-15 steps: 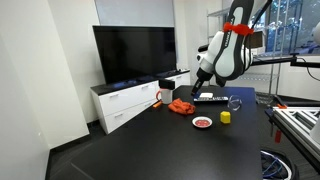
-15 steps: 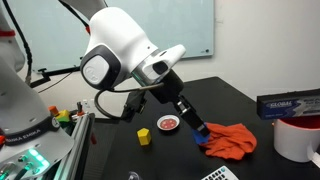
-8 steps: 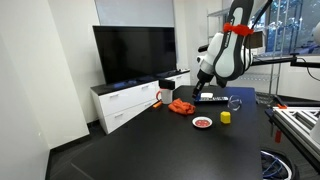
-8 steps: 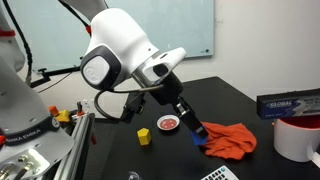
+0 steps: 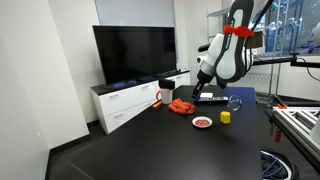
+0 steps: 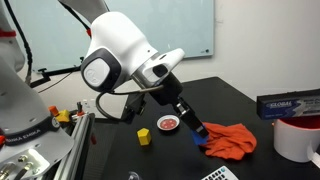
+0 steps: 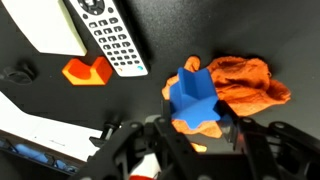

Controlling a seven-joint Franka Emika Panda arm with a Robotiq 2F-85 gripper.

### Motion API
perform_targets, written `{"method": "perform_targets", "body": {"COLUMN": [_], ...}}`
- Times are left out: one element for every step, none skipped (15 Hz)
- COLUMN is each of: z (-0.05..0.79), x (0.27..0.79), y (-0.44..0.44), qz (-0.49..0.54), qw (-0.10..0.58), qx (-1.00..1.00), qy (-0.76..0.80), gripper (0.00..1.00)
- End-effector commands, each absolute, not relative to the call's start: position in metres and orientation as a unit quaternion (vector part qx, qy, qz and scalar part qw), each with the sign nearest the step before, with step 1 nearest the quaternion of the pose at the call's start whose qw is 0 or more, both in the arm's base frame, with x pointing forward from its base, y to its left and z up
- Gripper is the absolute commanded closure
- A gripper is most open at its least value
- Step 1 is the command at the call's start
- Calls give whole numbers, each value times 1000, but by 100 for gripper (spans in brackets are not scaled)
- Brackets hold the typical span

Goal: Make the star block stand upright

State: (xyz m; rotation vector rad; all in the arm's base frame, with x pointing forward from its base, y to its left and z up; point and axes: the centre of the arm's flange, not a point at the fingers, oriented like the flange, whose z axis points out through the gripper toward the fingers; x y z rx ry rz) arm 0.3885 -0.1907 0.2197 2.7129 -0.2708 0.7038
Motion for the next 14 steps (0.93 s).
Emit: {"method": "perform_targets", "body": {"z": [214,209,204,199,194,190,186,184,183,182,185,189,197,206], "x": [380,378,375,375,375,373,371,372,372,371,371,371,371,373], "y": [-183,-179,-175,-172,-170,-169,-169,-169,-170,-170,-171,-172,-174,-179], "qz": [301,299,294,288,279,269,259,249,239,231,227,223,220,218], "qw": [196,196,196,195,196,197,200,203,207,210,214,217,221,226], "qx": [932,933,935,937,940,943,945,947,949,950,949,949,949,947], "qy": [-57,-48,-39,-31,-21,-11,-1,8,17,27,37,46,55,63], "gripper": [77,77,77,77,77,77,77,77,77,77,77,77,77,77]}}
